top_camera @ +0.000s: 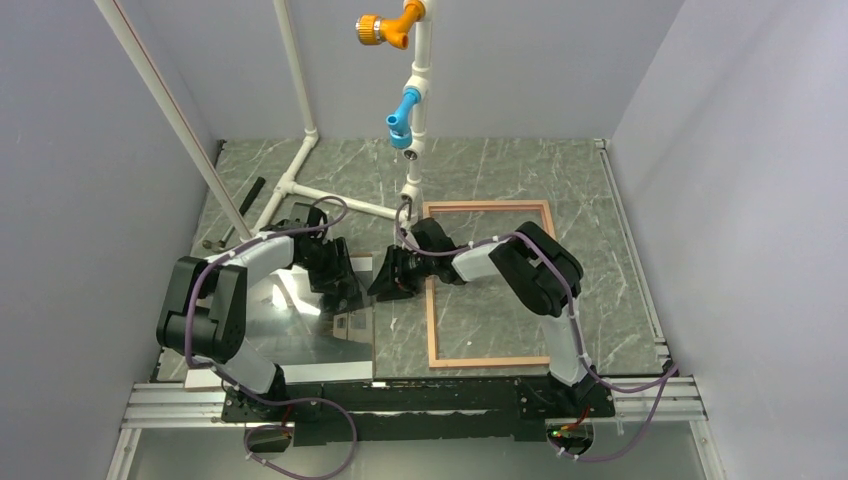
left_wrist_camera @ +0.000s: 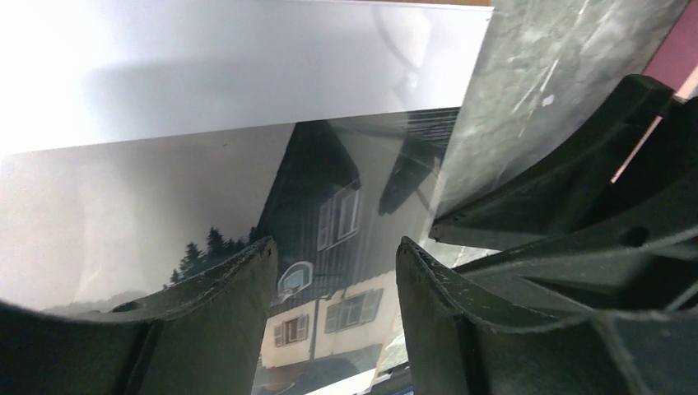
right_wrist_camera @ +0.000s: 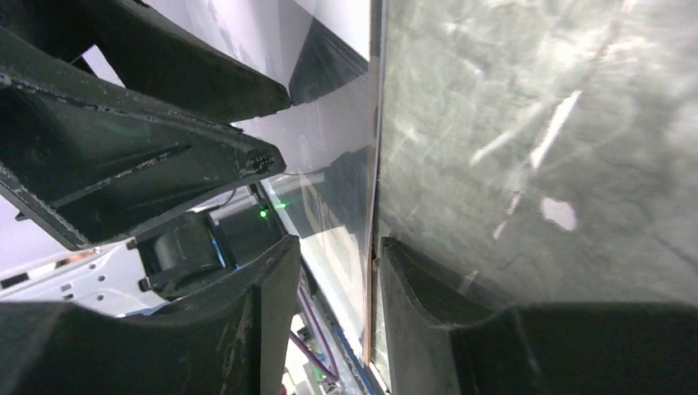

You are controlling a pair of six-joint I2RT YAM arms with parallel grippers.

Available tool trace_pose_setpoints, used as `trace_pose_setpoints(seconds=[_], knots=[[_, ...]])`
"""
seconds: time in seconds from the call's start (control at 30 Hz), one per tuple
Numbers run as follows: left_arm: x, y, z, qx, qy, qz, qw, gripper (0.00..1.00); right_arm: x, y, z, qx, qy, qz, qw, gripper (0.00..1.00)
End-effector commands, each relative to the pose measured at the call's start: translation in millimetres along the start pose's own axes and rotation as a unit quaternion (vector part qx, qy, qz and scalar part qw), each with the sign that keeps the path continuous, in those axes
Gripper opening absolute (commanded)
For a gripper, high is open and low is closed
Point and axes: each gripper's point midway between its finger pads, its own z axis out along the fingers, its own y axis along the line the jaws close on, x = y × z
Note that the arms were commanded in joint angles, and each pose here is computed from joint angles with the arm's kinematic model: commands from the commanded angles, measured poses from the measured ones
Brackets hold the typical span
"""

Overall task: Put the photo into the frame
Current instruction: Move the photo frame item to the center of the board.

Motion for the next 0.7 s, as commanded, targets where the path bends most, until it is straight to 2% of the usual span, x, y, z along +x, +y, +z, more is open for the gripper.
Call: trace_pose_setpoints(seconds=[0.0,0.23,0.67], knots=[[12.1,13.4,25.8,-0.016,0.015,-0.003,1.000,0.61,-30.2,-14.0,-7.2,-0.003,-0.053,0.051,0.997,0.42],[11.4,12.4,25.0,-0.013,0.011,-0.001,1.000,0.61,-35.1,-0.3,-8.3,-0.063,-0.055,0.052,0.995,0.38],[9.9,10.8,19.9,-0.012,0.003,0.003,1.000,0.61,-32.8,0.2,0.6,-0.052,-0.050,0.057,0.996,0.37]])
